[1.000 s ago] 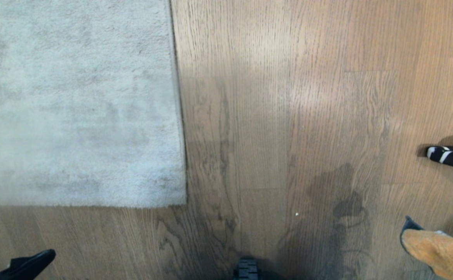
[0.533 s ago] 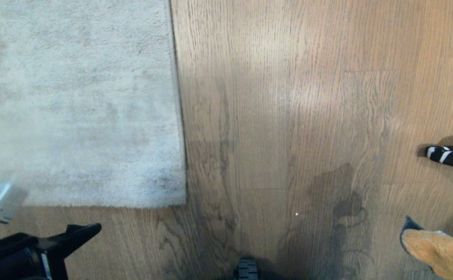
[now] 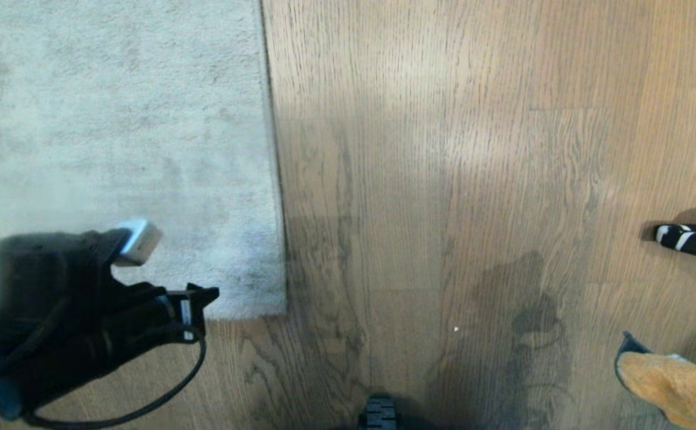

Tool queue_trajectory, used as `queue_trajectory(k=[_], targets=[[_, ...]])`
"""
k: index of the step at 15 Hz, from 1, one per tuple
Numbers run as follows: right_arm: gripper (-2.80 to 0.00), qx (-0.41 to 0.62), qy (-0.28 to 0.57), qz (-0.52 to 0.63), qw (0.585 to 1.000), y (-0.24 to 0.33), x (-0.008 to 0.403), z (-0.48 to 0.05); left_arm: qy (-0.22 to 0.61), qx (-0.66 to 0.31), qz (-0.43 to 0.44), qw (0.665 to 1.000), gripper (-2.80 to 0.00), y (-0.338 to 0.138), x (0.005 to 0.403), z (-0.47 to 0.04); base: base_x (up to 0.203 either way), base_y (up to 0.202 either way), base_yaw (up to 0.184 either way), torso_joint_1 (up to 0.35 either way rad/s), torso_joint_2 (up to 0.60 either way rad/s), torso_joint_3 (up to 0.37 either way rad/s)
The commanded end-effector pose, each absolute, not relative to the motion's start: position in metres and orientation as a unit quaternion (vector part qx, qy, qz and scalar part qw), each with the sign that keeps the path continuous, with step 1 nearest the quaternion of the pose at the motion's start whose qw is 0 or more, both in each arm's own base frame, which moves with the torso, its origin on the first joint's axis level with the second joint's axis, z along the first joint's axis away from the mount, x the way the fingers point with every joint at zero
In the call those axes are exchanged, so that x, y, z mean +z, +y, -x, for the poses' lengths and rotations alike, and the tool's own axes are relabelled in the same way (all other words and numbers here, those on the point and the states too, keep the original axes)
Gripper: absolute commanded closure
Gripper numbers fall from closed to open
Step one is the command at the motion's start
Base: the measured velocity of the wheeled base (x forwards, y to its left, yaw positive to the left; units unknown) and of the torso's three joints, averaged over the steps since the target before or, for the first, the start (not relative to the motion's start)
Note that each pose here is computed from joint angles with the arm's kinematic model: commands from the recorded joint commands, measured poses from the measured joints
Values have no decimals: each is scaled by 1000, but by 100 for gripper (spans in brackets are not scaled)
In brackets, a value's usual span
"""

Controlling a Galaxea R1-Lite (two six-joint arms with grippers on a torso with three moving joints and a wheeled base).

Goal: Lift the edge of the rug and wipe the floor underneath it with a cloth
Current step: Lift up the carpet

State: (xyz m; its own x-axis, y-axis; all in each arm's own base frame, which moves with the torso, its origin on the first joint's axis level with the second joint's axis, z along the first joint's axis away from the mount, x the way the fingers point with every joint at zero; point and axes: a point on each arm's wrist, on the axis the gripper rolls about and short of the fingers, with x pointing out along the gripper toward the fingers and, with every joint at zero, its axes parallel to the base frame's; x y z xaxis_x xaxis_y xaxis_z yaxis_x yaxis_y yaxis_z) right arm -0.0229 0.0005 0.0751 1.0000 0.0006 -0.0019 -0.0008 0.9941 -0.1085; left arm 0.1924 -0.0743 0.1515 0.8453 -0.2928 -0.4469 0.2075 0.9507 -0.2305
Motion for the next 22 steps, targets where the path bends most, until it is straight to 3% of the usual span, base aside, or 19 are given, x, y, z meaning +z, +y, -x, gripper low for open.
queue_trajectory(k=[1, 6, 20, 21, 22], targets=[[0, 1, 1, 54, 999, 1, 75, 23, 259, -135, 82, 953, 0, -102, 145, -224, 0, 0, 0, 0, 0, 0], [0, 1, 1, 54, 999, 1, 75, 23, 267, -152, 123, 944, 0, -139, 154, -237, 0, 0, 0, 0, 0, 0], [0, 1, 1, 54, 999, 1, 75, 23, 312, -57, 45, 947, 0, -180, 152, -248, 0, 0, 0, 0, 0, 0], [0, 1, 1, 54, 999, 1, 75, 23, 313, -55, 42, 947, -280, -182, 150, -248, 0, 0, 0, 0, 0, 0], [0, 1, 1, 54, 999, 1, 75, 23, 314, -55, 41, 947, -280, -182, 150, -247, 0, 0, 0, 0, 0, 0]])
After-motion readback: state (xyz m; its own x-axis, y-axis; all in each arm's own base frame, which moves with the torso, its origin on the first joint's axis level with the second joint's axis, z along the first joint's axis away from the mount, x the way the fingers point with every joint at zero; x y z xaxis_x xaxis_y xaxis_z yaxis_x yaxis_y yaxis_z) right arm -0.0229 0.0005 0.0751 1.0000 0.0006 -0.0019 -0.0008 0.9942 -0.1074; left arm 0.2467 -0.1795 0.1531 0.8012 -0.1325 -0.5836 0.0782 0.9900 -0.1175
